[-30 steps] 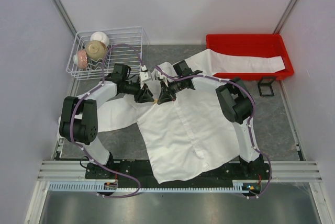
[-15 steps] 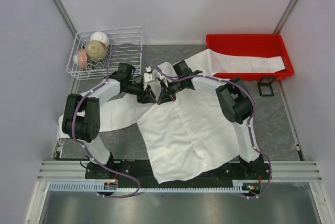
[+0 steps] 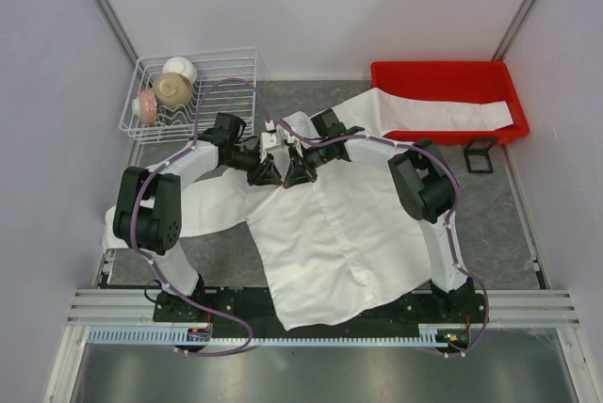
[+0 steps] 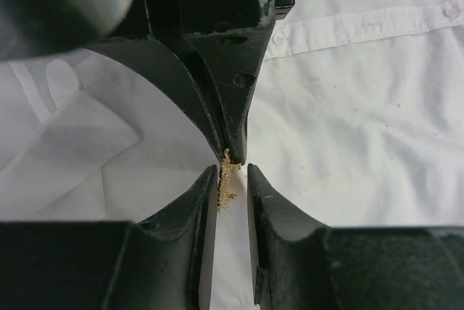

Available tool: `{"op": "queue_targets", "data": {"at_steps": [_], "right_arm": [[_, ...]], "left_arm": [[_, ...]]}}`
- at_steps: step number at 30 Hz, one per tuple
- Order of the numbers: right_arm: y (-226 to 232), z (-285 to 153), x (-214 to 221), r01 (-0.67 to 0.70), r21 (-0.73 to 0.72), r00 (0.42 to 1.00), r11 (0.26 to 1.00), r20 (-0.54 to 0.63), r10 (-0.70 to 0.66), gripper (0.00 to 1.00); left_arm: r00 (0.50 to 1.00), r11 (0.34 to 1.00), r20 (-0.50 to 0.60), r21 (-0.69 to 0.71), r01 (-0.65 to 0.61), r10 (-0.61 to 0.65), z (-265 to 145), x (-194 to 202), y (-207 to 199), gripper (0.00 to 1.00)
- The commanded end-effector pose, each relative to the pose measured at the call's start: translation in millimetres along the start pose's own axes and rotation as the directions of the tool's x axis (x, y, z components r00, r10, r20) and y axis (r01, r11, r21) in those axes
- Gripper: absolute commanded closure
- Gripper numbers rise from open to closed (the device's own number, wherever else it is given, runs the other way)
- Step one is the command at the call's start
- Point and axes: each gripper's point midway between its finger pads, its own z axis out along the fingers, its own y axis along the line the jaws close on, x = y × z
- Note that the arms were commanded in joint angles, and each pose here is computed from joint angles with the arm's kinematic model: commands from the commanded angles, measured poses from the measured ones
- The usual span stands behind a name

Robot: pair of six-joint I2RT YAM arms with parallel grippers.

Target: Pin the brooch onto the clothing

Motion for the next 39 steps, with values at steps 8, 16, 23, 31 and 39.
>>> {"op": "queue_targets", "data": {"at_steps": [8,16,23,31,39], "right_arm": [[9,-10,-55,0.141,-0.019,0.986,0.990,0.088,-0.139,1.00],[6,-10,-57,0.136,-0.013,0.987,0.991,0.091,-0.134,0.95],[4,-8,-57,0.119,-0.012,0.989,0.993,0.091,-0.117,0.77],[0,-6,-55,0.100,-0.013,0.991,0.995,0.092,-0.098,0.73],[-3,-4,-52,0.091,-0.009,0.992,0.996,0.092,-0.090,0.69]], "left_arm": [[0.998,0.998,-0.007,-0.006,-0.057,0.057,1,-8,6,0.84],[0.999,0.999,0.036,0.030,0.035,-0.036,0,-18,-5,0.98],[0.991,0.994,0.083,0.042,0.105,-0.108,-4,-20,-7,0.98],[0.986,0.992,0.115,0.036,0.120,-0.123,-11,-21,-2,0.98],[0.985,0.992,0.125,0.033,0.118,-0.121,-13,-21,-1,0.98]]}}
